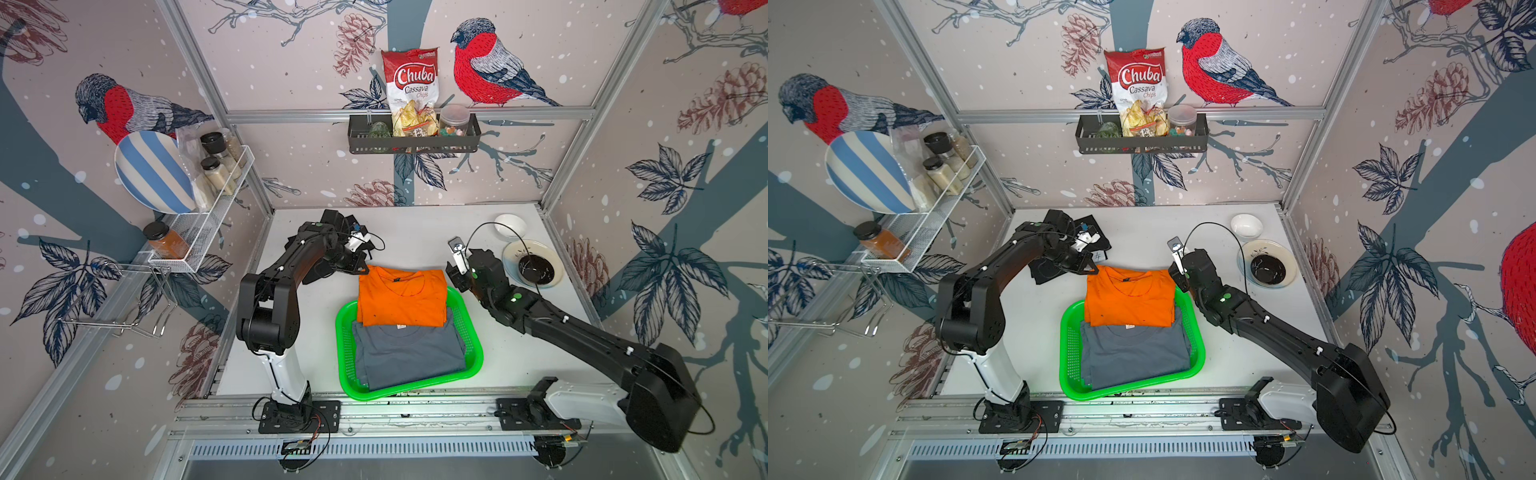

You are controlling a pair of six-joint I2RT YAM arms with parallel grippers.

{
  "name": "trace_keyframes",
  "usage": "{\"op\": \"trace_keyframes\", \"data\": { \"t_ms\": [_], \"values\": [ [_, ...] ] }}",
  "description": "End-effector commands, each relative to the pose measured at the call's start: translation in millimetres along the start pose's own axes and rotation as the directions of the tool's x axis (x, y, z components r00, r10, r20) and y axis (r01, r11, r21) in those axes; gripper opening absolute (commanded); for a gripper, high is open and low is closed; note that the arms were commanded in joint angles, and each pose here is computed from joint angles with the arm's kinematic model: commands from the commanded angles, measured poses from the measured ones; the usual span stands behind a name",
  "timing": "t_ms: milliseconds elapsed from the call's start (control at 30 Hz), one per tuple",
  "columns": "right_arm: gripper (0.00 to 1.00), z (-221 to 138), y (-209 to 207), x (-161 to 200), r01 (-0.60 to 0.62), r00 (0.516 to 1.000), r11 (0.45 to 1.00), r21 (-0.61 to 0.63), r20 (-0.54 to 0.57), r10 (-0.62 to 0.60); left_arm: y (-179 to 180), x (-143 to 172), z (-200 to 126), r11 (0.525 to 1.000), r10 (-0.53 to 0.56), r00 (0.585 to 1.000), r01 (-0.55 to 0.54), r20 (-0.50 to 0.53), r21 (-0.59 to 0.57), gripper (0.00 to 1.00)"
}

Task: Put the folded t-shirts into the basket
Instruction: Adjust the T-shirt in the bin.

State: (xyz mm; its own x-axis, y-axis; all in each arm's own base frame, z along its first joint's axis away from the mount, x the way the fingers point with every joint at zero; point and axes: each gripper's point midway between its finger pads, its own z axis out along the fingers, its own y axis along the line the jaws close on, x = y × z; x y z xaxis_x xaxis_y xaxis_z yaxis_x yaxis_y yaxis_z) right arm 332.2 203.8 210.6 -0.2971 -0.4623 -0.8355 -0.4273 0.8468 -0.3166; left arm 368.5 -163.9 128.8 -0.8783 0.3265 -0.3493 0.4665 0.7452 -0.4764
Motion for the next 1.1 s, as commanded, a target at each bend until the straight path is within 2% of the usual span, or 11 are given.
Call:
{"op": "trace_keyframes", "data": {
  "t_ms": [0, 133, 233, 333, 400, 500, 600, 700, 900, 967, 1067],
  "values": [
    [0.71, -9.0, 15.4, 8.5, -0.265, 0.963, 0.953, -0.148, -0.082, 0.255, -0.6, -7.6, -1.5, 1.0, 0.007, 1.0, -0.007, 0.027, 0.008, 0.0],
    [0.7, -15.2, 12.8, 21.4, -0.455, 0.886, 0.847, -0.275, -0.233, 0.4, -1.1, -8.5, -1.4, 1.0, 0.004, 1.0, -0.005, 0.03, 0.012, 0.0],
    [0.71, -15.6, 23.4, 30.5, -0.57, 0.813, 0.743, -0.351, -0.37, 0.449, -1.5, -8.1, -0.6, 1.0, 0.001, 1.0, -0.002, 0.029, 0.021, 0.0],
    [0.73, -10.0, 39.0, 26.6, -0.68, 0.729, 0.586, -0.441, -0.498, 0.47, -0.5, -8.3, -1.7, 0.999, -0.007, 0.999, 0.006, 0.032, 0.035, 0.0],
    [0.74, 3.1, 42.3, 25.9, -0.723, 0.686, 0.518, -0.458, -0.565, 0.458, 0.7, -8.5, -3.1, 0.999, -0.018, 0.999, 0.016, 0.035, 0.048, 0.0],
    [0.77, 26.8, 39.7, 32.5, -0.745, 0.657, 0.503, -0.438, -0.612, 0.44, 1.1, -8.1, -5.0, 0.997, -0.033, 0.999, 0.031, 0.038, 0.07, 0.0],
    [0.78, 52.2, 41.2, 38.6, -0.74, 0.656, 0.515, -0.433, -0.634, 0.41, 2.2, -5.6, -4.1, 0.997, -0.036, 0.999, 0.033, 0.031, 0.075, 0.0],
    [0.75, 74.7, 53.3, 44.9, -0.765, 0.619, 0.483, -0.426, -0.694, 0.368, 3.4, -3.5, -1.2, 0.996, -0.044, 0.999, 0.042, 0.022, 0.079, 0.0],
    [0.73, 90.8, 90.8, 58.8, -0.857, 0.496, 0.307, -0.415, -0.827, 0.266, 7.5, -0.1, 4.6, 0.995, -0.058, 0.998, 0.058, 0.007, 0.081, 0.0],
    [0.73, 88.1, 98.1, 54.1, -0.869, 0.486, 0.238, -0.433, -0.837, 0.252, 8.5, 1.2, 5.4, 0.995, -0.061, 0.998, 0.061, 0.005, 0.081, 0.0],
    [0.74, 81.6, 101.6, 46.3, -0.875, 0.483, 0.167, -0.454, -0.841, 0.244, 9.9, 3.2, 7.0, 0.995, -0.065, 0.998, 0.064, 0.0, 0.081, 0.0]
  ]
}}
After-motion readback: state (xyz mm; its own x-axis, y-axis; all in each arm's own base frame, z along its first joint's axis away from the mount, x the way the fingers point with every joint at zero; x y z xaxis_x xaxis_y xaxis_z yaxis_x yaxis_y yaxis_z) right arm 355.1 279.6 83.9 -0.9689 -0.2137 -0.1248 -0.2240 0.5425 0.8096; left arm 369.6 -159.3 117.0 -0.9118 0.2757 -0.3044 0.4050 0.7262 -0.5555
